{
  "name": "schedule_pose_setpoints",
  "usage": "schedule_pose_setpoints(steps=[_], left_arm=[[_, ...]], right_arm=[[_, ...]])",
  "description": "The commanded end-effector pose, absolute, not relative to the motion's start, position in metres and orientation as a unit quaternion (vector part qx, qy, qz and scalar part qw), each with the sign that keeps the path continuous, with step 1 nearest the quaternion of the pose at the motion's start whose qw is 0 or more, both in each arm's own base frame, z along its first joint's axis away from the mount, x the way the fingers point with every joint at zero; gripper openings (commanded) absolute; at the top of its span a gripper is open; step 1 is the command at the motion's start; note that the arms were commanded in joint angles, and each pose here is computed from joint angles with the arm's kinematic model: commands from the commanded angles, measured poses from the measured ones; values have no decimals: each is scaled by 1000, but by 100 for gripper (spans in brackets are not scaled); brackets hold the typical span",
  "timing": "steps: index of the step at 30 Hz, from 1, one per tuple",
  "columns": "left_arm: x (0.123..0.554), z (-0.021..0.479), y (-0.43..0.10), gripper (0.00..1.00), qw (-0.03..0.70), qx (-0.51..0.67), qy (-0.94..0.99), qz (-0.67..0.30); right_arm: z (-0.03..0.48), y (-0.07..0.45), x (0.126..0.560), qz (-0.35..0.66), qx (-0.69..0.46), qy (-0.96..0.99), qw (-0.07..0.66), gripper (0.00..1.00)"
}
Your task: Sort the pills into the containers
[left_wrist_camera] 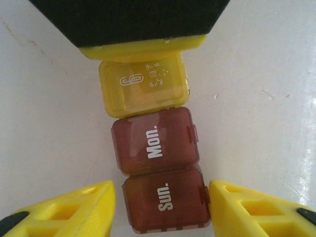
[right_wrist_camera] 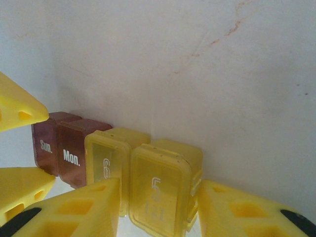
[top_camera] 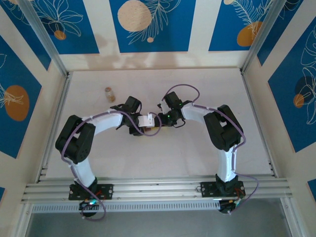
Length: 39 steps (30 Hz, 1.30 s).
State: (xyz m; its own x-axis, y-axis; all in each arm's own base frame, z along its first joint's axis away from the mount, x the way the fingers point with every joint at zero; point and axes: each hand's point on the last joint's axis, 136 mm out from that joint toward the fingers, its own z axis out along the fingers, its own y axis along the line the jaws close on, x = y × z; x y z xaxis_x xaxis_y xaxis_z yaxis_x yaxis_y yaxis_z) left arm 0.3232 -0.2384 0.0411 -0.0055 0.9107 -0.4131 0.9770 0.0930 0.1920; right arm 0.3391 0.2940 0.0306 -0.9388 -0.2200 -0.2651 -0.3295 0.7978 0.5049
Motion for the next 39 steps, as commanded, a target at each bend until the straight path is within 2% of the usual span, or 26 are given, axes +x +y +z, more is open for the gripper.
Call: schedule_pose_setpoints(steps=[1, 6, 13, 15, 28, 33, 39], left_arm=[[320, 37, -241, 57, 209, 676, 701, -82], [319, 32, -238, 57, 199, 677, 703, -83], [316, 36, -241, 40, 191, 679, 701, -106], [315, 38, -241, 38, 189, 679, 700, -112], [317, 62, -237, 46, 183, 638, 725, -187], [320, 60, -234, 48, 181, 634, 730, -178], [339, 63, -227, 50, 218, 626, 737, -128]], right_arm=[[9, 283, 322, 245, -146, 956, 63, 43], [10, 283, 323, 246, -147, 956, 64, 43], [8, 283, 323, 243, -148, 957, 63, 43], [7, 282, 323, 241, -147, 957, 62, 42], [3, 277, 324, 210, -152, 964, 66, 42], [3, 277, 324, 206, -155, 964, 68, 41], [3, 278, 323, 206, -157, 964, 67, 41]])
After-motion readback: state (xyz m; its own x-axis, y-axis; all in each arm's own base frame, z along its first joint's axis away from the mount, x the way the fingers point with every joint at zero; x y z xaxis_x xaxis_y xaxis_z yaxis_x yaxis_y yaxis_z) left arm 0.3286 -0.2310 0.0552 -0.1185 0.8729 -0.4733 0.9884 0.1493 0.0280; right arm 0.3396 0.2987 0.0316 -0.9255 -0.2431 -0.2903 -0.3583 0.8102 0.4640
